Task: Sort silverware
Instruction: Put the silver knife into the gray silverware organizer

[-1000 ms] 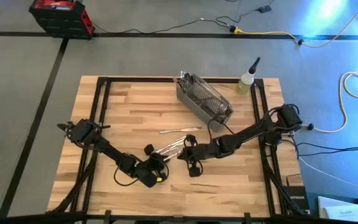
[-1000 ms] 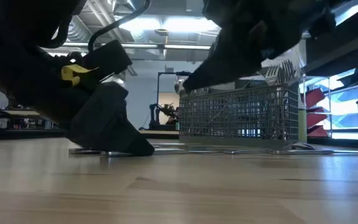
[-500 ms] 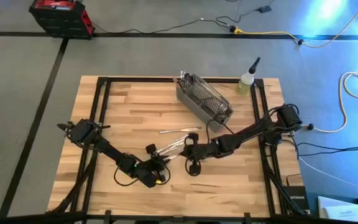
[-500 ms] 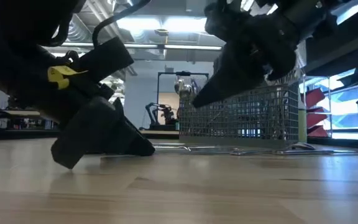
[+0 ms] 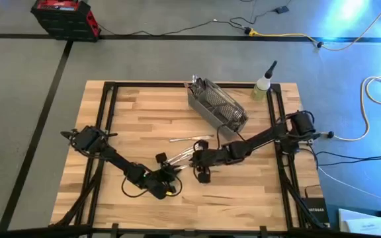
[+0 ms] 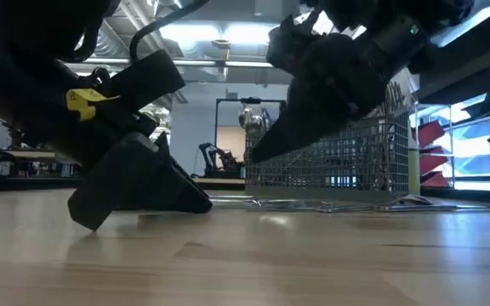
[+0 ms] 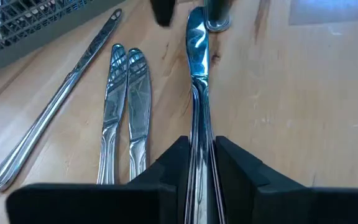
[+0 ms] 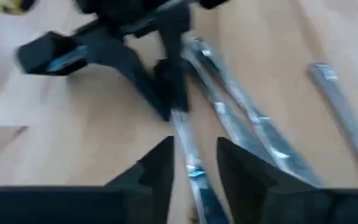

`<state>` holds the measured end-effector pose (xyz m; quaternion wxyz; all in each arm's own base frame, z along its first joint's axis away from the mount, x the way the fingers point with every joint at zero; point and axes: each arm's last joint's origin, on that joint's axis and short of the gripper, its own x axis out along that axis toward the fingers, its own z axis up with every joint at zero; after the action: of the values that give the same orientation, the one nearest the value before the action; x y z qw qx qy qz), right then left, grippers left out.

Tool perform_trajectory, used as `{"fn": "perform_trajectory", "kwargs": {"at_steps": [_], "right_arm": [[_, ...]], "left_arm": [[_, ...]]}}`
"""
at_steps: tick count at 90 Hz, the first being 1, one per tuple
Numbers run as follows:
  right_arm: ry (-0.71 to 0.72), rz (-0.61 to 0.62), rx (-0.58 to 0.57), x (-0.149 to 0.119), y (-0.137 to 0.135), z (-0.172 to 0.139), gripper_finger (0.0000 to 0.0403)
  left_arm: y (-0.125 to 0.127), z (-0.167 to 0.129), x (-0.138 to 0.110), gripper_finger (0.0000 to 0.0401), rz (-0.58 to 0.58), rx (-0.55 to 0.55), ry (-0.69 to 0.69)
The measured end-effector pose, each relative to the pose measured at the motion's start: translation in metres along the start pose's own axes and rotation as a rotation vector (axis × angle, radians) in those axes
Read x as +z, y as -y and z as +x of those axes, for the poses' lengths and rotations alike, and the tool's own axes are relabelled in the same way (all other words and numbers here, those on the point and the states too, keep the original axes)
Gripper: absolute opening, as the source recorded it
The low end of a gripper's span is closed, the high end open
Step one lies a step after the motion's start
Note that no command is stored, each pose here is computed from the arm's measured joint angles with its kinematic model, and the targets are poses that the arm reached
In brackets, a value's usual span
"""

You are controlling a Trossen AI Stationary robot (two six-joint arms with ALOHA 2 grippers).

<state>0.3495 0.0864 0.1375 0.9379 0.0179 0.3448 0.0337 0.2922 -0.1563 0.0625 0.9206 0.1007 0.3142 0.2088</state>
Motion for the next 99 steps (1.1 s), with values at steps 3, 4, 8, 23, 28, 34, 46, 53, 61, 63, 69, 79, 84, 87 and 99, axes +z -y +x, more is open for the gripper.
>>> {"fn": "perform_trajectory", "kwargs": {"at_steps": [3,4,8,23,28,34,46,53,61,63,69,79,84,87,99], "right_arm": [[-0.004,-0.004,0.020,-0.001,0.001,0.002,0.0136],[-0.006,-0.006,0.026,-0.001,0.002,0.003,0.0140],[-0.013,-0.009,0.028,0.000,0.005,0.005,0.0153],[-0.029,0.006,0.055,0.012,0.013,0.008,0.0170],[-0.032,0.011,0.079,0.017,0.015,0.010,0.0170],[-0.068,0.018,0.113,0.022,0.018,0.014,0.0170],[-0.154,0.004,0.150,0.029,0.019,0.024,0.0170],[-0.205,-0.017,0.146,0.030,0.018,0.034,0.0170],[-0.230,-0.036,0.147,0.032,0.017,0.045,0.0170],[-0.243,-0.041,0.146,0.032,0.017,0.047,0.0170],[-0.276,-0.061,0.137,0.033,0.017,0.051,0.0170],[-0.289,-0.057,0.126,0.035,0.021,0.053,0.0170],[-0.282,-0.055,0.131,0.036,0.022,0.053,0.0170],[-0.286,-0.051,0.138,0.036,0.022,0.053,0.0170],[-0.341,-0.040,0.154,0.031,0.024,0.052,0.0170]], "left_arm": [[0.000,0.000,0.000,0.0054,0.000,0.000,0.000],[0.000,0.000,0.000,0.0054,0.000,0.000,0.000],[0.000,0.000,0.000,0.0054,0.001,0.000,0.000],[0.000,0.000,0.000,0.0054,0.003,0.000,0.000],[0.000,0.000,0.000,0.0054,0.003,-0.001,0.001],[0.000,0.000,0.000,0.0054,0.004,0.000,0.000],[0.000,0.000,0.000,0.0054,0.005,0.000,0.000],[0.000,0.000,0.000,0.0054,0.005,0.000,0.000],[0.000,0.000,0.000,0.0054,0.006,0.000,0.000],[0.000,0.000,0.000,0.0054,0.007,-0.001,0.000],[0.000,0.000,0.000,0.0054,0.010,-0.002,-0.001],[0.000,0.000,0.000,0.0054,0.012,-0.003,-0.002],[0.000,0.000,0.000,0.0054,0.012,-0.003,-0.002],[0.000,0.000,0.000,0.0054,0.013,-0.003,-0.002],[0.000,0.000,0.000,0.0054,0.013,-0.003,-0.002]]}}
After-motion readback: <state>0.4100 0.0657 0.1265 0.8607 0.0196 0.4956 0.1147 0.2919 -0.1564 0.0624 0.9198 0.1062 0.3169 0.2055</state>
